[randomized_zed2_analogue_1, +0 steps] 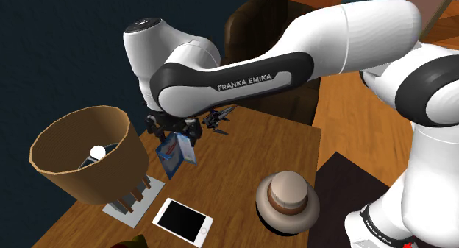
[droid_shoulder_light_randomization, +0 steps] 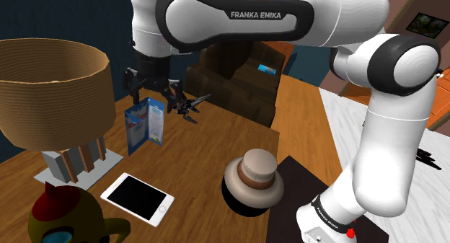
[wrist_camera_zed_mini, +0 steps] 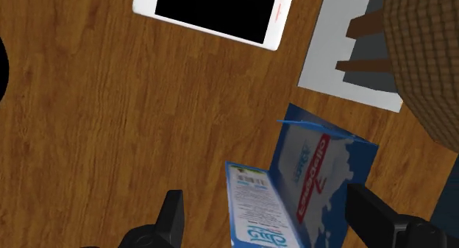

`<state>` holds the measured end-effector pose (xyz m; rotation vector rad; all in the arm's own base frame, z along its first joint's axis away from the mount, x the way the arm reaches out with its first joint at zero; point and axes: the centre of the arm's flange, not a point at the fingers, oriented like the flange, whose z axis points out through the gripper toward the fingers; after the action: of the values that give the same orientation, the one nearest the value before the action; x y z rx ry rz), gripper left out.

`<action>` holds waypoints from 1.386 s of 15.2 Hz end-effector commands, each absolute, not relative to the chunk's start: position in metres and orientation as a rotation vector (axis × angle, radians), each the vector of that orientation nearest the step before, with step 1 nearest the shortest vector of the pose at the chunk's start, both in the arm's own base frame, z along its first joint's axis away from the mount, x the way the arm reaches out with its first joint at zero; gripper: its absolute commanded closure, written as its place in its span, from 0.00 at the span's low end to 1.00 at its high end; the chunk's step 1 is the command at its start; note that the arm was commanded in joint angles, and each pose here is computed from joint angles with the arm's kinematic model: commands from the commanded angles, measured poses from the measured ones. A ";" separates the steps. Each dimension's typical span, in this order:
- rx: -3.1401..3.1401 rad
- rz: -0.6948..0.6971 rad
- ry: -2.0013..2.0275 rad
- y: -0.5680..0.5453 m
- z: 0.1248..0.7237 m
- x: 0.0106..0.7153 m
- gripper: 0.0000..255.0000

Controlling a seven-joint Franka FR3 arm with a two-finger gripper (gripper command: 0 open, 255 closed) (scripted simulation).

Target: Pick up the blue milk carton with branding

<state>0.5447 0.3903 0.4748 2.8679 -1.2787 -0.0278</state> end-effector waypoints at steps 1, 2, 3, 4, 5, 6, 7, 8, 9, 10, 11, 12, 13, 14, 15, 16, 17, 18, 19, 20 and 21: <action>2.839 -0.031 -1.356 0.402 0.468 0.566 0.00; 2.835 -0.032 -1.366 0.404 0.467 0.569 0.00; 2.835 -0.032 -1.366 0.404 0.462 0.569 0.00; 2.835 -0.032 -1.366 0.404 0.457 0.569 0.00; 2.835 -0.032 -1.366 0.404 0.452 0.569 0.00; 2.835 -0.032 -1.366 0.404 0.446 0.569 0.00; 2.835 -0.032 -1.366 0.404 0.441 0.569 0.00; 2.835 -0.032 -1.366 0.404 0.436 0.569 0.00; 2.835 -0.032 -1.366 0.404 0.427 0.569 0.00; 2.835 -0.032 -1.366 0.404 0.427 0.569 0.00; 2.835 -0.032 -1.366 0.404 0.427 0.569 0.00; 2.835 -0.032 -1.366 0.404 0.427 0.569 1.00; 2.835 -0.032 -1.366 0.404 0.427 0.569 1.00; 2.835 -0.032 -1.366 0.404 0.427 0.568 1.00; 2.835 -0.032 -1.366 0.404 0.427 0.569 1.00; 2.835 -0.032 -1.366 0.404 0.427 0.569 1.00; 2.835 -0.032 -1.366 0.404 0.427 0.568 1.00; 2.835 -0.032 -1.366 0.404 0.427 0.569 1.00; 2.835 -0.032 -1.366 0.403 0.427 0.569 1.00; 2.835 -0.032 -1.366 0.403 0.427 0.569 1.00; 2.835 -0.032 -1.366 0.404 0.427 0.569 1.00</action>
<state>0.5687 0.4035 0.4286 2.8363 -1.3678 -0.0302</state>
